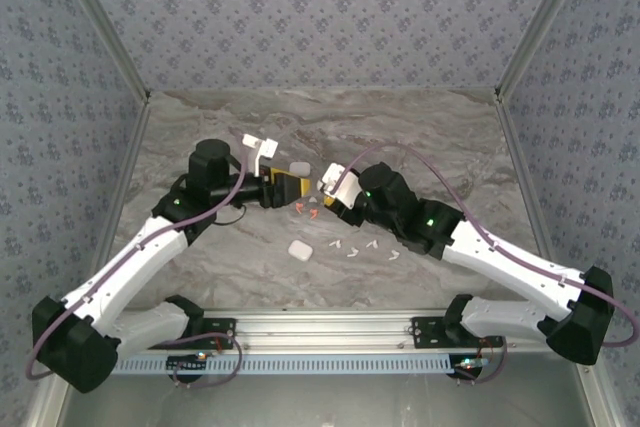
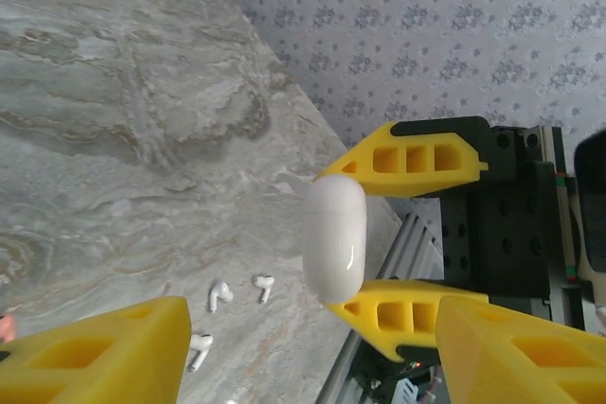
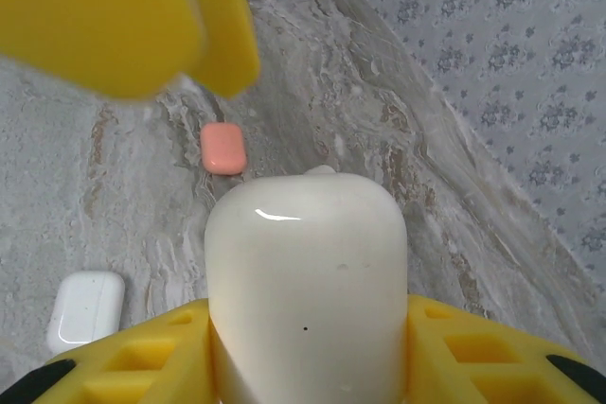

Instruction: Insert the wireless bluetooth earbuds into the charging case

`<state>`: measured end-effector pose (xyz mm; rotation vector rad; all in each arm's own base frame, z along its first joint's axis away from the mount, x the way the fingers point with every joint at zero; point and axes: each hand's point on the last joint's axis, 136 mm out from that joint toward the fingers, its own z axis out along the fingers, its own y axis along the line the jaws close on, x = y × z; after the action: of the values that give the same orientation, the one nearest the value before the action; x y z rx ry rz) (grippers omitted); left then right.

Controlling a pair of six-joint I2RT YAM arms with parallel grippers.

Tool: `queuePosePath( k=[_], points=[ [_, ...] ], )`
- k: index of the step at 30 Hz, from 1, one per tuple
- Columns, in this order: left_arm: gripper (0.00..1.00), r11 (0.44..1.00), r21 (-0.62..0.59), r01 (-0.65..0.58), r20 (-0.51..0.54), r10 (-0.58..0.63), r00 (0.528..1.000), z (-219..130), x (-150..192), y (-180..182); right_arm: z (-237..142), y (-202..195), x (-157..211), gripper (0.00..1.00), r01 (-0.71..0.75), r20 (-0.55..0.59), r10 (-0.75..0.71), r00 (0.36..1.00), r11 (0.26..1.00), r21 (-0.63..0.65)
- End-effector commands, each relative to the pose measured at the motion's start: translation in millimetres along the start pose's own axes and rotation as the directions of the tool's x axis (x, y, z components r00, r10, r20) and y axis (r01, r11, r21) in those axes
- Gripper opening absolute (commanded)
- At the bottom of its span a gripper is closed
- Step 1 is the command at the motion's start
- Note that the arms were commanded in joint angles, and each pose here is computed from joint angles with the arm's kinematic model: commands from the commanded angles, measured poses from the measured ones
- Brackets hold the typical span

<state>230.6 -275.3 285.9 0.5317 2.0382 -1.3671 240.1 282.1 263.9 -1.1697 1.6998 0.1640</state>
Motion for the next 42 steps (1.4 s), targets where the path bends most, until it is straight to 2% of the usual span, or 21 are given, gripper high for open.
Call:
queuePosePath(
  k=[1, 7, 16, 24, 27, 32, 34, 38, 42],
  points=[
    [0.67, 0.996, 0.078, -0.045, 0.008, 0.044, 0.999, 6.5, -12.1, -24.3, -6.4, -3.7, -5.1, 0.46, 0.026, 0.011, -0.026, 1.0, 0.999, 0.031],
    [0.59, 0.995, 0.094, -0.042, -0.041, 0.046, 0.998, 23.8, -3.3, -25.5, -7.4, -2.0, -11.0, 0.46, 0.027, 0.027, -0.027, 0.999, 0.999, 0.024],
    [0.35, 0.994, 0.103, -0.035, -0.056, 0.041, 0.998, 32.5, -1.1, -24.1, -6.0, 1.3, -9.6, 0.46, 0.026, 0.019, -0.027, 0.999, 1.0, 0.01],
    [0.25, 0.992, 0.118, -0.048, -0.041, 0.053, 0.998, 32.2, -4.1, -28.2, -5.7, 8.6, -9.2, 0.49, 0.025, 0.016, -0.024, 1.0, 0.999, -0.034],
    [0.2, 0.992, 0.113, -0.062, -0.028, 0.066, 0.997, 30.8, -5.4, -28.4, -9.7, 8.2, -9.1, 0.6, -0.018, 0.015, 0.019, 1.0, 0.998, -0.068],
    [0.11, 0.99, 0.064, -0.124, 0.062, 0.12, 0.991, 23.7, -15.5, -24.5, -31.9, 6.5, -11.0, 0.92, -0.132, 0.047, 0.143, 0.989, 0.976, -0.175],
    [0.09, 0.986, 0.046, -0.163, 0.118, 0.157, 0.981, 19.0, -20.8, -23.8, -42.8, 5.4, -12.4, 1.0, -0.204, 0.067, 0.224, 0.972, 0.951, -0.231],
    [0.06, 0.961, 0.017, -0.275, 0.225, 0.265, 0.938, 8.1, -27.9, -28.7, -63.6, -4.8, -19.6, 1.0, -0.363, 0.113, 0.434, 0.894, 0.849, -0.383],
    [0.01, 0.925, -0.013, -0.379, 0.307, 0.364, 0.879, -0.2, -28.9, -34.3, -70.6, -20.2, -29.2, 1.0, -0.47, 0.141, 0.585, 0.799, 0.753, -0.461]
  ],
)
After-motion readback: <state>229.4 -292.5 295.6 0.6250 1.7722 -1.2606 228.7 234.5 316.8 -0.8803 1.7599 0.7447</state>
